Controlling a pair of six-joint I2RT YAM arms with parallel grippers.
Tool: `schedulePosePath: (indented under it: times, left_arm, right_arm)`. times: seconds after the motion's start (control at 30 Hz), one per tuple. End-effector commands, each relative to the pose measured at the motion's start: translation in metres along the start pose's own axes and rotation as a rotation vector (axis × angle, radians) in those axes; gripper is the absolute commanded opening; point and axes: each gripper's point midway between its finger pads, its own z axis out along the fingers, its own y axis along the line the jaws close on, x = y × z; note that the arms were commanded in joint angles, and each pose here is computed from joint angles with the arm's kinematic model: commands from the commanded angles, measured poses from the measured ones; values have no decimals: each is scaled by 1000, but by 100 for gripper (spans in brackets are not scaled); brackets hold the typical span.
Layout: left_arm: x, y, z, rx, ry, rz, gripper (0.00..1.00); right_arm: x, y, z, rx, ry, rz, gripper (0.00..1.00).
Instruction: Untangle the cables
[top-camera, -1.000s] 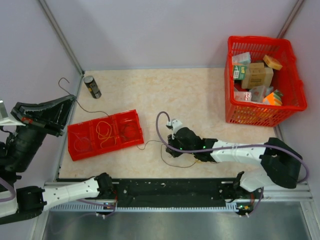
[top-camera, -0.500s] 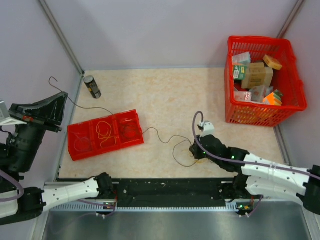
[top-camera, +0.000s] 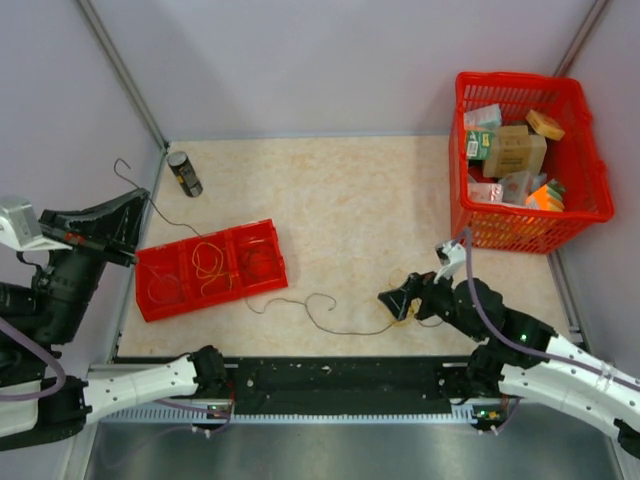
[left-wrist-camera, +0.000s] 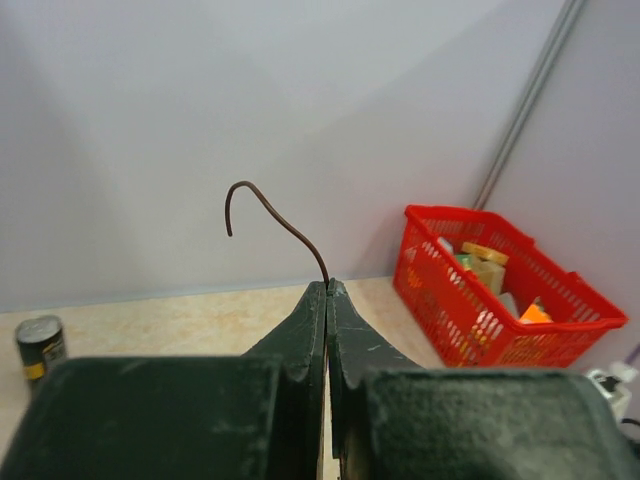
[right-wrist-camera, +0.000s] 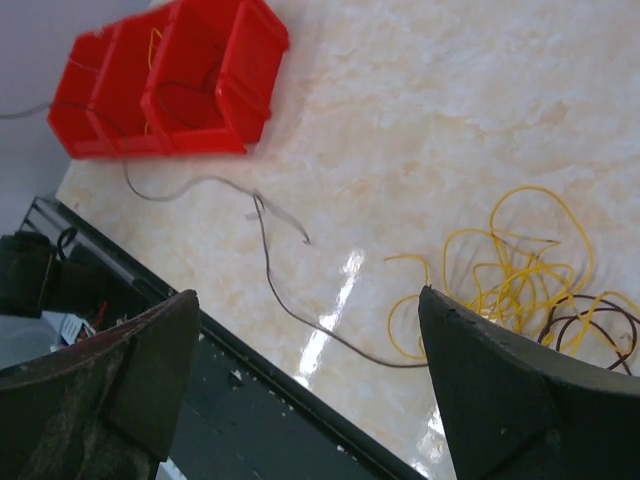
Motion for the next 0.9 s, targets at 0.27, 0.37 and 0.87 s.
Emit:
schedulePosePath:
  times: [0.27,0.37,0.87]
  left_arm:
    - [-128,-11,-11,128,-294,-292,0]
    - [-170,-8,-8,109,-399,-258,0]
    - [-230,-51,26,160,-580,-124,0]
  right_arm:
    - [87,48,60,-170,397,-162,91]
    - [106,43,81,-90,478,-150,85]
    - [163,13,107,224,631,-187,67]
